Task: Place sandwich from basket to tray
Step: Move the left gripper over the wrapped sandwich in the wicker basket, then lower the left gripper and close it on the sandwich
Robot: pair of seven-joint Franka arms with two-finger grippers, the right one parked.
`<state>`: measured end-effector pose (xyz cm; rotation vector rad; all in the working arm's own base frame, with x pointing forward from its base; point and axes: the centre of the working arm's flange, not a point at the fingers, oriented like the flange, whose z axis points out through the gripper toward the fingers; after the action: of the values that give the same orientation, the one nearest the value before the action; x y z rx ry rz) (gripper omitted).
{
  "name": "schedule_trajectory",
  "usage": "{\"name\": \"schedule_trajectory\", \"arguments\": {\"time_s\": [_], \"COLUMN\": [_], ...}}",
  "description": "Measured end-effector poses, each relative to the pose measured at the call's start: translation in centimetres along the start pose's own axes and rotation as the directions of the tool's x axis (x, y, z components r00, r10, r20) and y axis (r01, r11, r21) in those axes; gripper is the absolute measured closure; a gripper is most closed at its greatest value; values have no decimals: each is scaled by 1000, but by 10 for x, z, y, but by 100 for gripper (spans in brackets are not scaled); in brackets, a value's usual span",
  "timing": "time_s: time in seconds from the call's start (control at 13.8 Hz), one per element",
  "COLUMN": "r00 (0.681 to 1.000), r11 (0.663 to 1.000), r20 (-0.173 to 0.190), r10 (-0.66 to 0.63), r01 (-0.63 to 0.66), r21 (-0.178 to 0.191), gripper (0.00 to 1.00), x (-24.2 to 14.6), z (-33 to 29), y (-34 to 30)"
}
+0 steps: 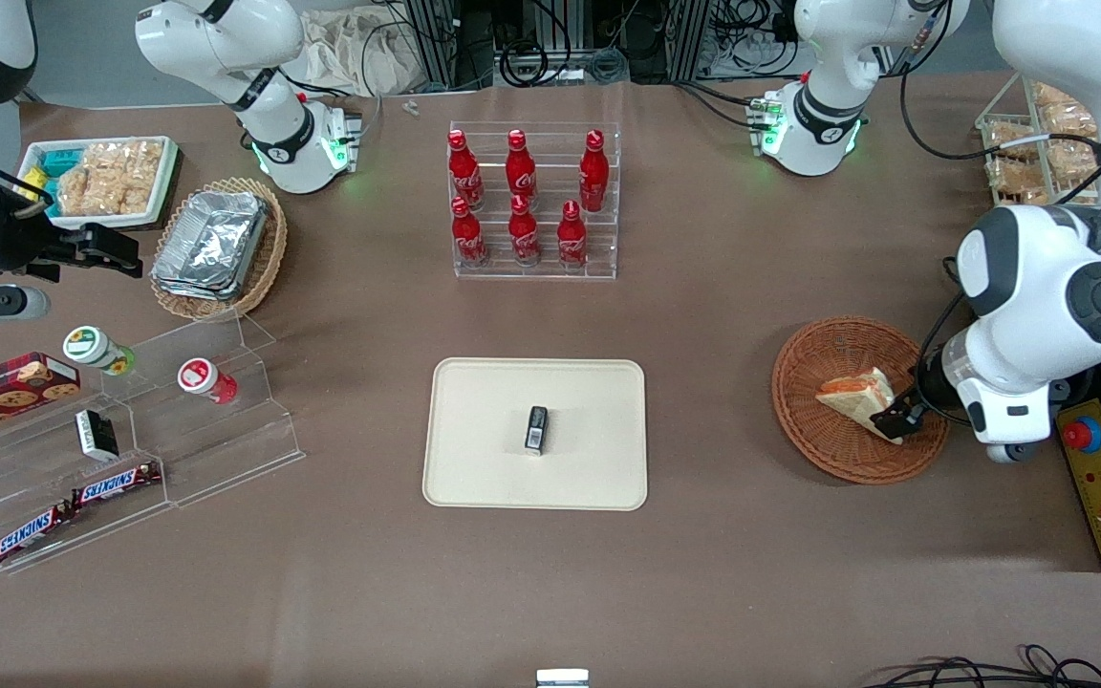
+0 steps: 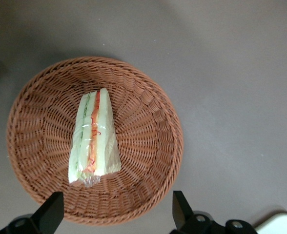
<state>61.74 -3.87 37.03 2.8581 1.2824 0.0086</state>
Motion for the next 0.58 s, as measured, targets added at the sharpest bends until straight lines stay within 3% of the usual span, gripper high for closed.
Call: {"name": "schedule_trajectory", "arguments": {"time_s": [0.22, 0.58], "r00": [1000, 998], "r11": [1000, 997], "r20": [0, 32], "r10": [-24, -55], "r01": [24, 53], "r21": [5, 49], "gripper": [0, 0], "x": [-3, -7], "z": [35, 71], "y": [-18, -46]}}
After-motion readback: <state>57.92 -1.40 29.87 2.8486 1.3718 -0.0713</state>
